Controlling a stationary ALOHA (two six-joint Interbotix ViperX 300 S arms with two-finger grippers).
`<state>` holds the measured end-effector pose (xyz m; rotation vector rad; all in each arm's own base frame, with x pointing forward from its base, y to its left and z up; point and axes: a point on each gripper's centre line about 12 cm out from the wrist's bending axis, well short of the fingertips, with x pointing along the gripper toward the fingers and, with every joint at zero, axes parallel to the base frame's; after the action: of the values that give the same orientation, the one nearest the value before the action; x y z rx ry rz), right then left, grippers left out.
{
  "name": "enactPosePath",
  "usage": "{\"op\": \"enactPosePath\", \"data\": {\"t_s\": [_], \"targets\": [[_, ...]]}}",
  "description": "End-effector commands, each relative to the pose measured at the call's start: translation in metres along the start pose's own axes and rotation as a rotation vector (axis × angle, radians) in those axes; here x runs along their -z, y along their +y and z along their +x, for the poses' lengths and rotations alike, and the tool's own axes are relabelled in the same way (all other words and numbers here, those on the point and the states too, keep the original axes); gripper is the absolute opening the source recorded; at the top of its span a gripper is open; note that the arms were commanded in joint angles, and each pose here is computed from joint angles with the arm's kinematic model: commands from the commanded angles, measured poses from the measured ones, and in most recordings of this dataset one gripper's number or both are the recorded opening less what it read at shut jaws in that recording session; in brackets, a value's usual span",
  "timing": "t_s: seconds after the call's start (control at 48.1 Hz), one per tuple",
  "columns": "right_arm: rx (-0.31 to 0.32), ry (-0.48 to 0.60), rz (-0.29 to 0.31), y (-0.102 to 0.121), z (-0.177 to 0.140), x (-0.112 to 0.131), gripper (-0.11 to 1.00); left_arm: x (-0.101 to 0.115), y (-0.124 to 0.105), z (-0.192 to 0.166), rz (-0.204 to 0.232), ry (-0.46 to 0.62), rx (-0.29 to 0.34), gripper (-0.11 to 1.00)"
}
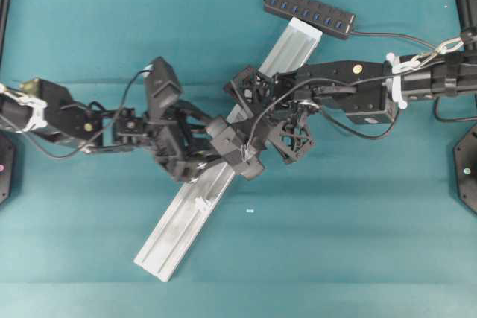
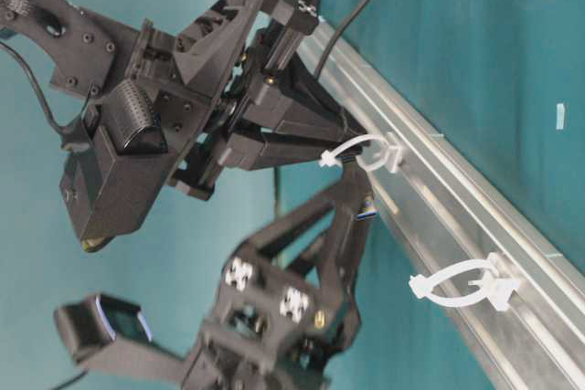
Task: Pass the USB cable through three rings with both arms.
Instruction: 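Grasp the plug past the second ring with the left gripper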
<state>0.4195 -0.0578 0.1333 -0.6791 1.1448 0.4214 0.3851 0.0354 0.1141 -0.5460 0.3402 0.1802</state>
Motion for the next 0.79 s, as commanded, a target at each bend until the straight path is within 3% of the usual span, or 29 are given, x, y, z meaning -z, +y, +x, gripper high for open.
{"op": "enactPosePath", "data": {"t_s": [0.0,0.229,0.458,0.562,0.707,0.77], "targets": [[0.009,-0.015,0.014,-0.001,-0.003,-0.005,0.09,-0.008,-0.005,0.007,0.003,-0.027,0.018,0.84],[0.009,-0.015,0.024,-0.001,-0.003,-0.005,0.09,-0.005,-0.006,0.015,0.004,-0.003,0.01,0.77],[0.01,-0.016,0.027,-0.001,-0.003,-0.005,0.09,0.0,-0.009,0.013,0.013,0.013,0.016,0.43],[0.007,-0.013,0.028,-0.001,-0.003,-0.004,0.09,0.003,-0.01,0.012,-0.009,0.035,0.008,0.24],[0.01,-0.015,0.024,-0.001,-0.003,-0.004,0.09,0.005,-0.008,0.013,-0.021,0.066,-0.013,0.07],[0.013,-0.016,0.021,-0.001,-0.003,-0.005,0.09,0.005,-0.008,0.013,-0.021,0.063,-0.012,0.07]]}}
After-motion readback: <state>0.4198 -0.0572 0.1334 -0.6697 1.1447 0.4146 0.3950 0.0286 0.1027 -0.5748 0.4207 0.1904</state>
